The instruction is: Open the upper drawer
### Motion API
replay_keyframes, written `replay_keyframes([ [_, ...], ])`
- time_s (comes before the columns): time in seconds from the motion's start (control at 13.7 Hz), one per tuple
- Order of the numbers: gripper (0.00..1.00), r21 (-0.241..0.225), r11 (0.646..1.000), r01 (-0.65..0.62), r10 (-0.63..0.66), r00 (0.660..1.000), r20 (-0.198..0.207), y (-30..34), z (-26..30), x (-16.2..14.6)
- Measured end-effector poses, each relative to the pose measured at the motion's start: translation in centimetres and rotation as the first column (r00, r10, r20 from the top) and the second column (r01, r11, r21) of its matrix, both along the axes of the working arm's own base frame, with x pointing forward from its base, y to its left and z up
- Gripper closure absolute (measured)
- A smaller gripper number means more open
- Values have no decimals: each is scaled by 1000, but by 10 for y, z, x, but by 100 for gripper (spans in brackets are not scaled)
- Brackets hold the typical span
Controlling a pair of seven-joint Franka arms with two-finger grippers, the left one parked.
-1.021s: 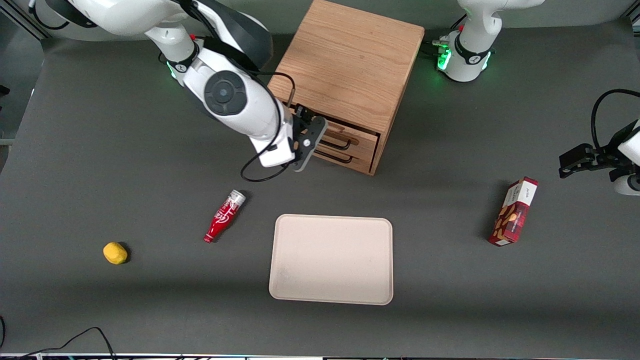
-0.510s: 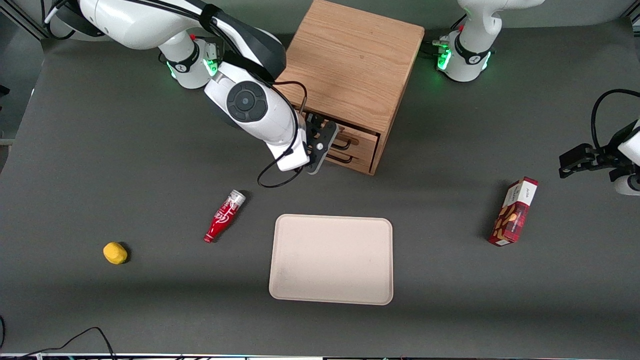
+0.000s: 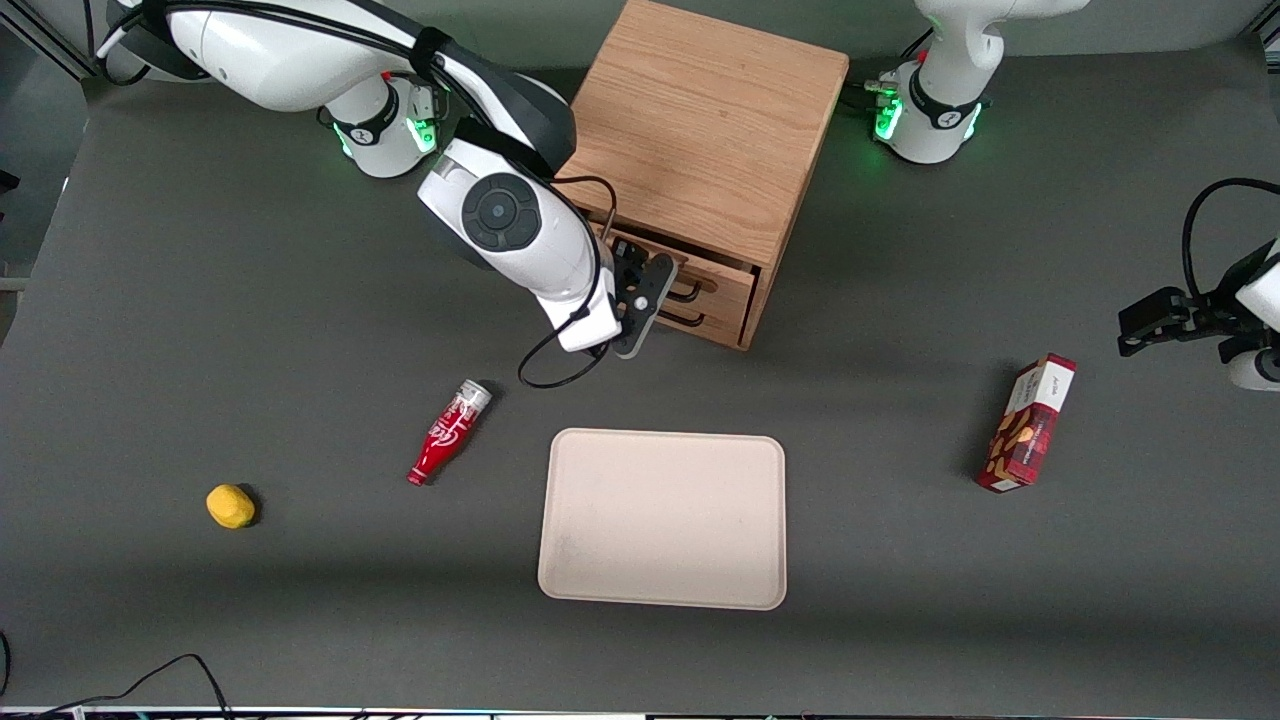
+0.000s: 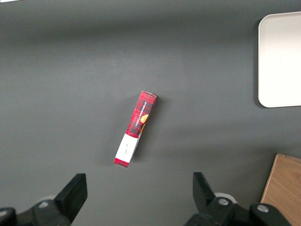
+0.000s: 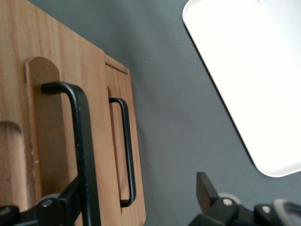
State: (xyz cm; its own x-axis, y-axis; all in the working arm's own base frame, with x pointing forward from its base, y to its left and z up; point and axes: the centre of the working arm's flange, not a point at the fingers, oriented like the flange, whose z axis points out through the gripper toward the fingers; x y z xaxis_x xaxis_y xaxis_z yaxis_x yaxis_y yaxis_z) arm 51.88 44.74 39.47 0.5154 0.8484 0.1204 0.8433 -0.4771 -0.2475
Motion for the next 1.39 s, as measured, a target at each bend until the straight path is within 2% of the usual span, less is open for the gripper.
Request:
replay_keyframes([
  [0.58,0,-3,998,68,-68,997,48,-37,2,42],
  [0.88,0,0,994,106,-105,991,84,-54,12,63],
  [1.09,0,16,995,104,-105,986,130,-67,11,79],
  [1.39,0,24,993,112,-115,980,160,-74,7,88],
])
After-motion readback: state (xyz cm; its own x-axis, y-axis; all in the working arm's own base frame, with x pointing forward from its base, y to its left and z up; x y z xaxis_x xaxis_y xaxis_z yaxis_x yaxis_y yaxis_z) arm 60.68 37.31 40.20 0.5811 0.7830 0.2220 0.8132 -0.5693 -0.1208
